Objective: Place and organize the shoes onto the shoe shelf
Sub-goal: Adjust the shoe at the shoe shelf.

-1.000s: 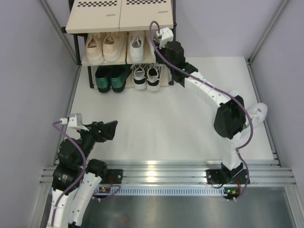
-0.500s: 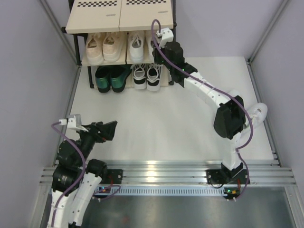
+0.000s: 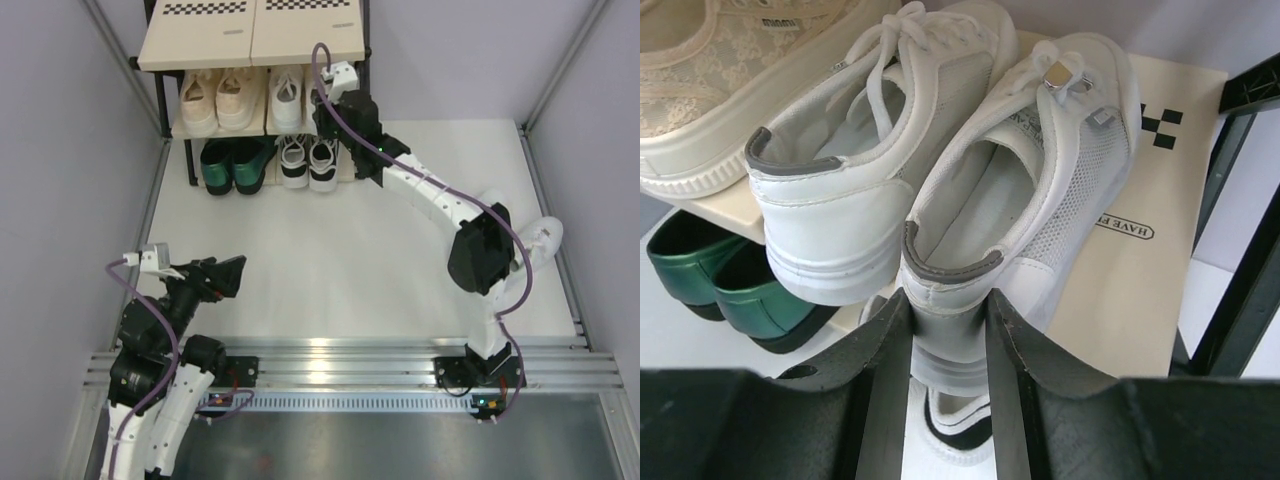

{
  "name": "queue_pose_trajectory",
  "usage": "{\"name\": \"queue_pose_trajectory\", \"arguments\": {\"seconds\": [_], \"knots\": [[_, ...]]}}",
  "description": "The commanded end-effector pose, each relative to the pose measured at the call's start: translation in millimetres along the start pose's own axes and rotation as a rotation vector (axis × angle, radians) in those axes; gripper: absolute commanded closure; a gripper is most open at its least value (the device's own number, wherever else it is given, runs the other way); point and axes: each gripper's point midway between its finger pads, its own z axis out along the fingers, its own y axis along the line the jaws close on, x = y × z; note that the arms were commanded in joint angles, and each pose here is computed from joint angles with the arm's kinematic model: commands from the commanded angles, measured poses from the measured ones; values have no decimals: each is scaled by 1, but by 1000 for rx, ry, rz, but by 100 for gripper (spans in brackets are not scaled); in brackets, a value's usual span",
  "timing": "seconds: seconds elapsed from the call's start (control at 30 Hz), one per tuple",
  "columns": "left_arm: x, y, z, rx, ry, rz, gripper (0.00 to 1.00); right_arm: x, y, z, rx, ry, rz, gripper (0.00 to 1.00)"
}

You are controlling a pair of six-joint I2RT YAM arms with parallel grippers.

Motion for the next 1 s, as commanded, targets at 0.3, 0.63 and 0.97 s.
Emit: {"name": "queue_pose_trajectory", "arguments": {"seconds": [0.3,0.63,0.97], "knots": [[-11,-10,-9,33,-35,-19,4,-43,47,-29,-101,-58,2,50],[-13,-12,-9,39,-35,-28,4,-81,25,-70,-43,-122,-102,25],[-2,-21,0,56,49,-110,2,-28,28,-177,-499,76,-477,1]]}}
